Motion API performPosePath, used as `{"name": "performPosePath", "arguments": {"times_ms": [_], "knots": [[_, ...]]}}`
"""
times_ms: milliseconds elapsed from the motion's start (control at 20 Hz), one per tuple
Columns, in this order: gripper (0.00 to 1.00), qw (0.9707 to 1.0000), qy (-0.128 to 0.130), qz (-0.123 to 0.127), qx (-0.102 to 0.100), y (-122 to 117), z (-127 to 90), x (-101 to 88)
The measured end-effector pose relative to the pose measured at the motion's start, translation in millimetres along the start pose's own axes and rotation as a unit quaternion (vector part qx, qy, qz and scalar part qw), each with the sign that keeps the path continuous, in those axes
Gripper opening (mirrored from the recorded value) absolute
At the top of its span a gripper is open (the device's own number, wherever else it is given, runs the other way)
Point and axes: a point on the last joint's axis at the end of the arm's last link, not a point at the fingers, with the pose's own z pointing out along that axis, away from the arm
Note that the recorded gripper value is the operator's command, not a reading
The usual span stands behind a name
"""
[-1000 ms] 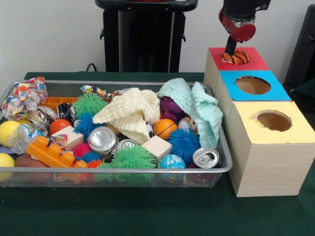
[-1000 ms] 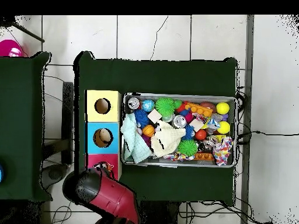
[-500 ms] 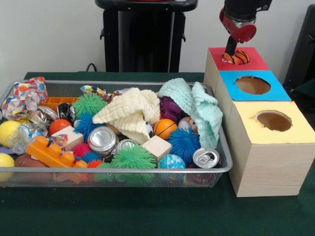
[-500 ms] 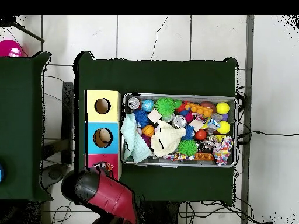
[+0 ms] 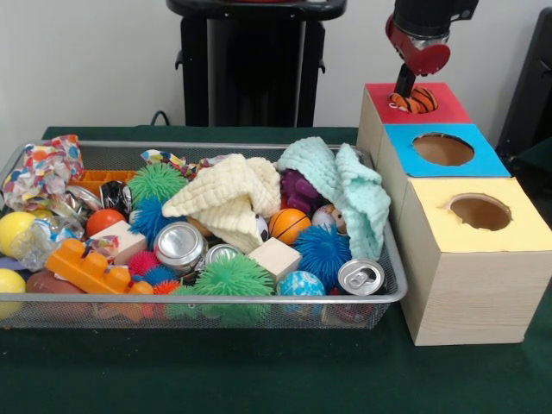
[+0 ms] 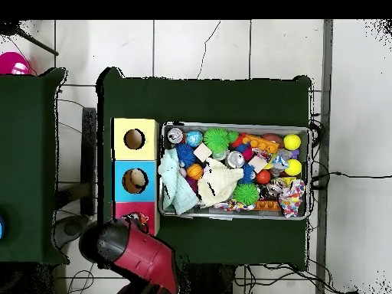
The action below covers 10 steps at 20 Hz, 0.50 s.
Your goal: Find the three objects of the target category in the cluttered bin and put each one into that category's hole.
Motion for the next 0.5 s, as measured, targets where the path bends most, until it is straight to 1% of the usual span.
{"name": "performPosePath", "arguments": {"times_ms": [500], "knots": [[0.00, 1.0000, -0.003, -0.004, 0.008, 2.4, 0.0, 1.4]]}}
